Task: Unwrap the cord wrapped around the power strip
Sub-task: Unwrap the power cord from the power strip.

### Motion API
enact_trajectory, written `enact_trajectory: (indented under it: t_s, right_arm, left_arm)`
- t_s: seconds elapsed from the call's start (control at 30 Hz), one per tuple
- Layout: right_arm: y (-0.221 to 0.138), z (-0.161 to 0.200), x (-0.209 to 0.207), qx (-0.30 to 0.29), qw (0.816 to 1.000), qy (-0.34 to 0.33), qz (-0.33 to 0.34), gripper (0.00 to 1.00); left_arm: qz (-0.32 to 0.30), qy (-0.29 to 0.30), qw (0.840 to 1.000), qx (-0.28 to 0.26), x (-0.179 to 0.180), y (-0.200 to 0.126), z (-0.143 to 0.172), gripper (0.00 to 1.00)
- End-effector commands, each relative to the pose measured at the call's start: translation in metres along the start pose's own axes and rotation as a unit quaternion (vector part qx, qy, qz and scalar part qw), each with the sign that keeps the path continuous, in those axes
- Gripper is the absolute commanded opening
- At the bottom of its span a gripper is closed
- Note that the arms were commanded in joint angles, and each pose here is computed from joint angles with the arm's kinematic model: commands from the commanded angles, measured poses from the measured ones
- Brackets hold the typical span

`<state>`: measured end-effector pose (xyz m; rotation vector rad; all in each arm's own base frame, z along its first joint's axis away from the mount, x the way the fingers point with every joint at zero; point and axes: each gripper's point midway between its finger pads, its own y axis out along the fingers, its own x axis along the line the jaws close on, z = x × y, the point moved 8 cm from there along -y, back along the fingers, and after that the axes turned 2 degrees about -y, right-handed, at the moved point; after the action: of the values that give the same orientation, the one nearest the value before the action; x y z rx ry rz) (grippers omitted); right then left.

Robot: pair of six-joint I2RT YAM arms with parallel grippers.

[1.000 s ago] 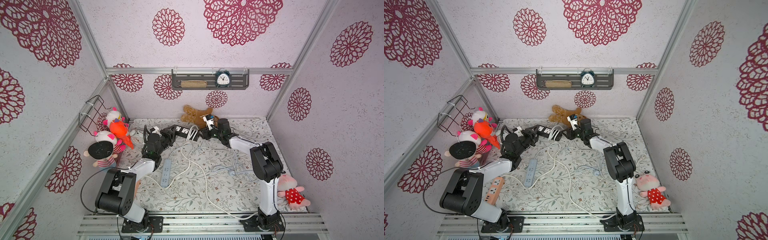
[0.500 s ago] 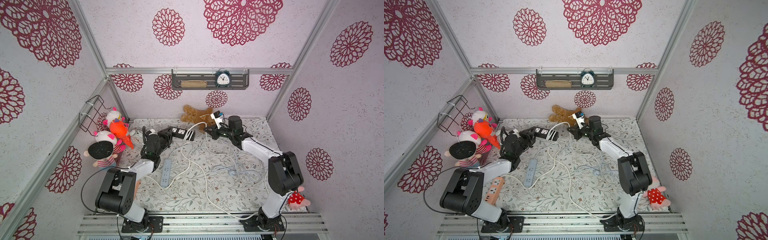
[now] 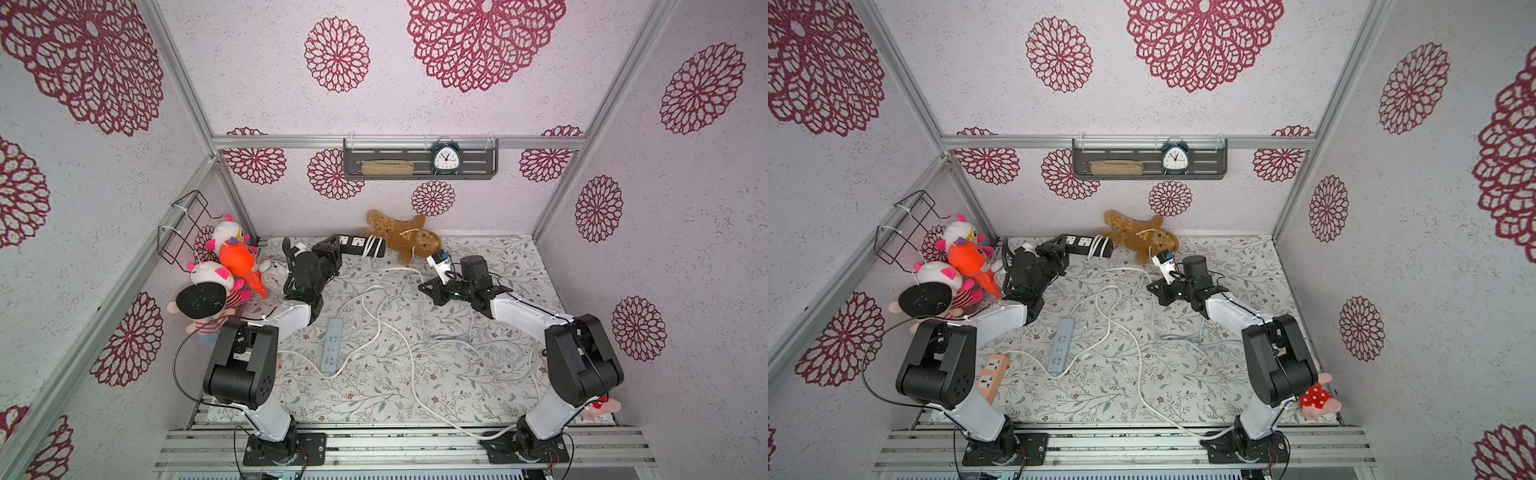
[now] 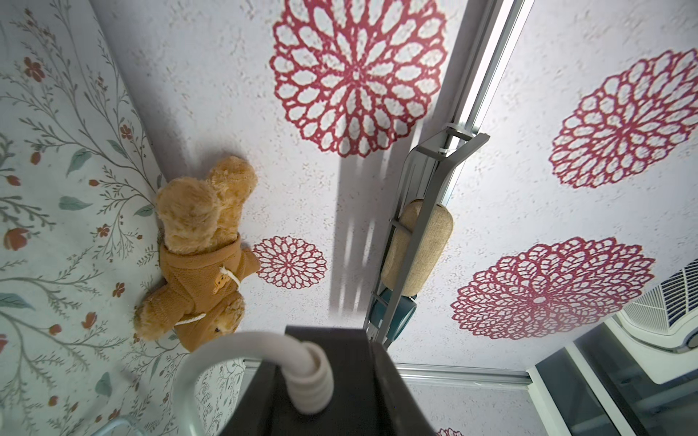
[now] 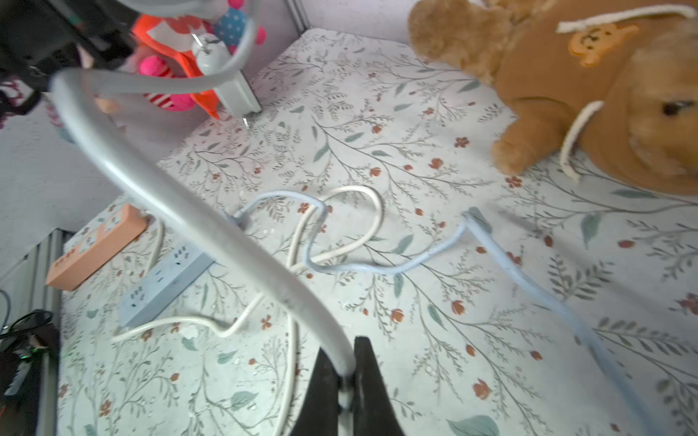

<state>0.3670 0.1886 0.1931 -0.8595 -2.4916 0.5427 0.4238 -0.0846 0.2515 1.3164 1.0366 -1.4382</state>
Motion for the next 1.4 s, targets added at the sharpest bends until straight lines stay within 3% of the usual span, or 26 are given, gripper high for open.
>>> enact_trajectory:
  t_s: [0.0,0.17,0.4,0.77,1.03,1.2,1.37]
  right_arm:
    - [-0.010,-0.022,-0.037,-0.029,0.997,0.004,0.073,0.00]
    - [-0.023,-0.044,-0.072,-0.053,0.993,0.025,0.105,0.00]
    - [-0.079,-0.077,-0.082,-0.096,0.984,0.010,0.148,0.00]
    - [-0.153,-0.049,-0.123,-0.111,0.960,0.059,0.249,0.00]
    - [-0.172,-0.039,-0.129,-0.115,0.957,0.071,0.258,0.00]
    - [-0.190,-0.033,-0.157,-0.077,0.929,0.094,0.350,0.00]
    - [-0.232,-0.033,-0.199,-0.105,0.906,0.140,0.384,0.00]
  left_arm:
    - [0.048,-0.009,0.998,0.034,-0.026,-0.017,-0.002,0.00]
    - [0.022,-0.005,0.997,0.070,-0.007,-0.036,-0.014,0.00]
    - [-0.024,0.045,0.999,-0.001,0.013,-0.063,-0.048,0.00]
    - [0.009,0.017,0.998,-0.064,0.010,-0.088,-0.084,0.00]
    - [-0.023,0.025,0.993,-0.117,0.014,-0.106,-0.093,0.00]
    - [-0.017,0.034,0.993,-0.113,0.005,-0.110,-0.094,0.00]
    - [-0.054,0.069,0.991,-0.103,0.003,-0.117,-0.104,0.00]
